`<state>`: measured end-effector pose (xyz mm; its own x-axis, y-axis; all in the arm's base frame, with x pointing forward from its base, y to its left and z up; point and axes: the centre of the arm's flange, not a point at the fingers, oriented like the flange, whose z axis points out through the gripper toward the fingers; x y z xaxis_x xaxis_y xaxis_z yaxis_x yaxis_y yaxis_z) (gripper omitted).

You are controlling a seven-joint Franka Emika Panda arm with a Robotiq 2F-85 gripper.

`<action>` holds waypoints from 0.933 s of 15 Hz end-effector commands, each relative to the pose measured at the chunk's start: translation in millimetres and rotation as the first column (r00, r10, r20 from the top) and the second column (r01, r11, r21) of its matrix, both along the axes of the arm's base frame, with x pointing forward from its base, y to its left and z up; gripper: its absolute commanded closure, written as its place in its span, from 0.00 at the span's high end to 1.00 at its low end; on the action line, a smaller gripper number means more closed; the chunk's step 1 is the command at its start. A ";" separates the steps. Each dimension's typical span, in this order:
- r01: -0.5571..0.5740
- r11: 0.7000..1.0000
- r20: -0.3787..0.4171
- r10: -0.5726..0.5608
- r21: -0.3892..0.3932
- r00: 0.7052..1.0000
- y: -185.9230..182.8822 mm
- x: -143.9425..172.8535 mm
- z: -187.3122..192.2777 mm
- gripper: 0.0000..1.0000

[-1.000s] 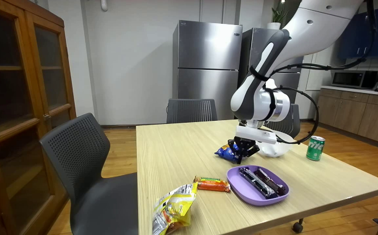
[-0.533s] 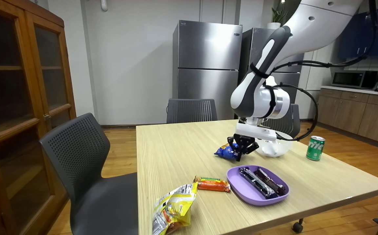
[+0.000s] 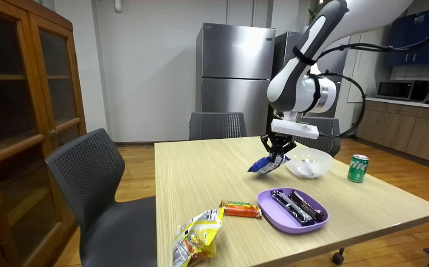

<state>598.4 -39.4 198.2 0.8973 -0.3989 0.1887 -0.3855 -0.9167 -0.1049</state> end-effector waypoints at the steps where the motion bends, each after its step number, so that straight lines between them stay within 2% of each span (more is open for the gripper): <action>1: -0.031 0.999 0.007 0.031 -0.020 1.000 -2.4 -8.0 29.7 0.00; 6: -0.035 0.999 0.036 0.036 -0.039 0.999 -7.4 -3.5 47.4 0.00; 10: -0.044 0.997 0.036 0.046 -0.056 0.998 -9.1 -3.3 45.0 0.00; 11: -0.045 0.998 0.025 0.046 -0.052 0.999 -9.6 -4.3 40.9 0.26; 12: -0.046 0.998 0.016 0.047 -0.047 0.999 -9.9 -5.7 38.6 0.27; 14: -0.042 0.998 -0.010 0.041 -0.046 0.999 -9.5 -8.6 29.5 0.40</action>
<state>598.0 -51.9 230.2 0.8995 -0.3684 0.2348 -0.3599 -0.9296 -0.0796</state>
